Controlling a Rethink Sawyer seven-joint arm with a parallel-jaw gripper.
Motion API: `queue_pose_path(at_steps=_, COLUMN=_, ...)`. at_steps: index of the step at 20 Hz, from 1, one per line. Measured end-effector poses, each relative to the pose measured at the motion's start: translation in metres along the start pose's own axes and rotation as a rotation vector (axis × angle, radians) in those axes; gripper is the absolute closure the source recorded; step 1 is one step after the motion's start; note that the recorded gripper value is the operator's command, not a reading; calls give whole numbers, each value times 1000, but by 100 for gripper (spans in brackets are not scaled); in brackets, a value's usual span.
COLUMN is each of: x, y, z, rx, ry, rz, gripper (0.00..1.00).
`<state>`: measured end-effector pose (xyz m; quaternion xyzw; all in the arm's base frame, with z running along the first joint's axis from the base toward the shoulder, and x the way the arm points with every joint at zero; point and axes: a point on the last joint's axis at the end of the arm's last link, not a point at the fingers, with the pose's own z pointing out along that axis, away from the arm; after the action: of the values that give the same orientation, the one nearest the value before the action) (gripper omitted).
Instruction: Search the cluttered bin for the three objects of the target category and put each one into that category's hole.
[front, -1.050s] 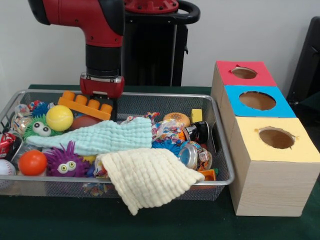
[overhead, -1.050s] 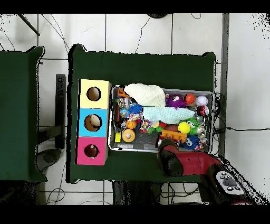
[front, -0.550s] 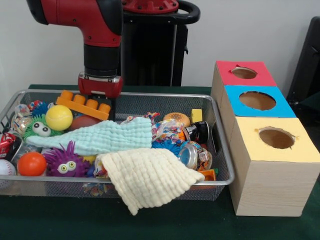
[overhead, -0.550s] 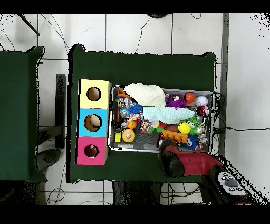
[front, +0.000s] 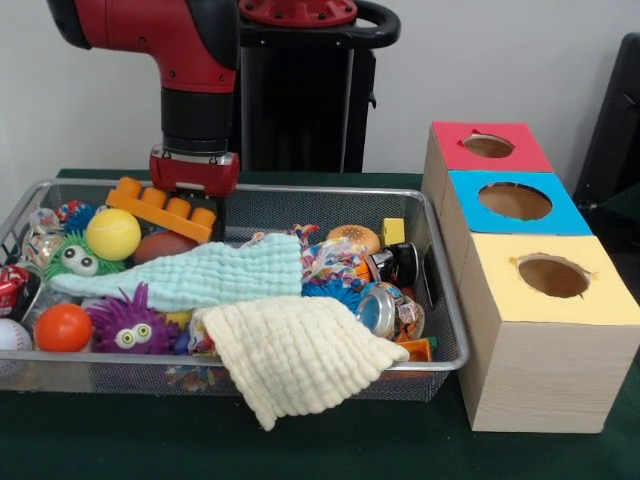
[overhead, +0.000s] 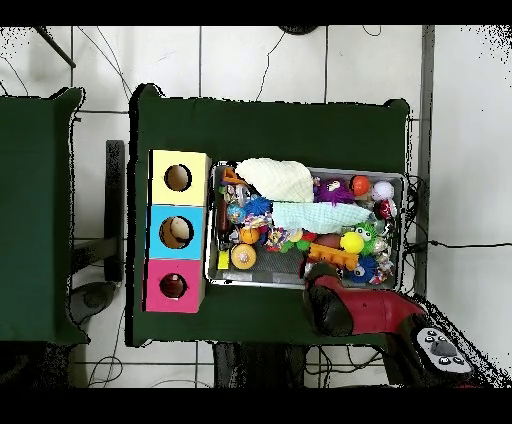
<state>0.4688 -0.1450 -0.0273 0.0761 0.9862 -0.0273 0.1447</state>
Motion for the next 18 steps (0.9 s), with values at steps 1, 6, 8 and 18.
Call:
queue_pose_path(at_steps=1, x=-1, y=0, z=0, rx=-1, ry=-5, rz=0, gripper=0)
queue_pose_path(at_steps=6, x=-1, y=-1, z=0, rx=-1, ry=-9, rz=2, gripper=0)
queue_pose_path(at_steps=8, x=-1, y=-2, z=0, rx=-1, ry=-9, rz=3, gripper=0)
queue_pose_path(at_steps=18, x=-6, y=-5, z=-4, rx=-52, ry=-41, rz=2, gripper=0)
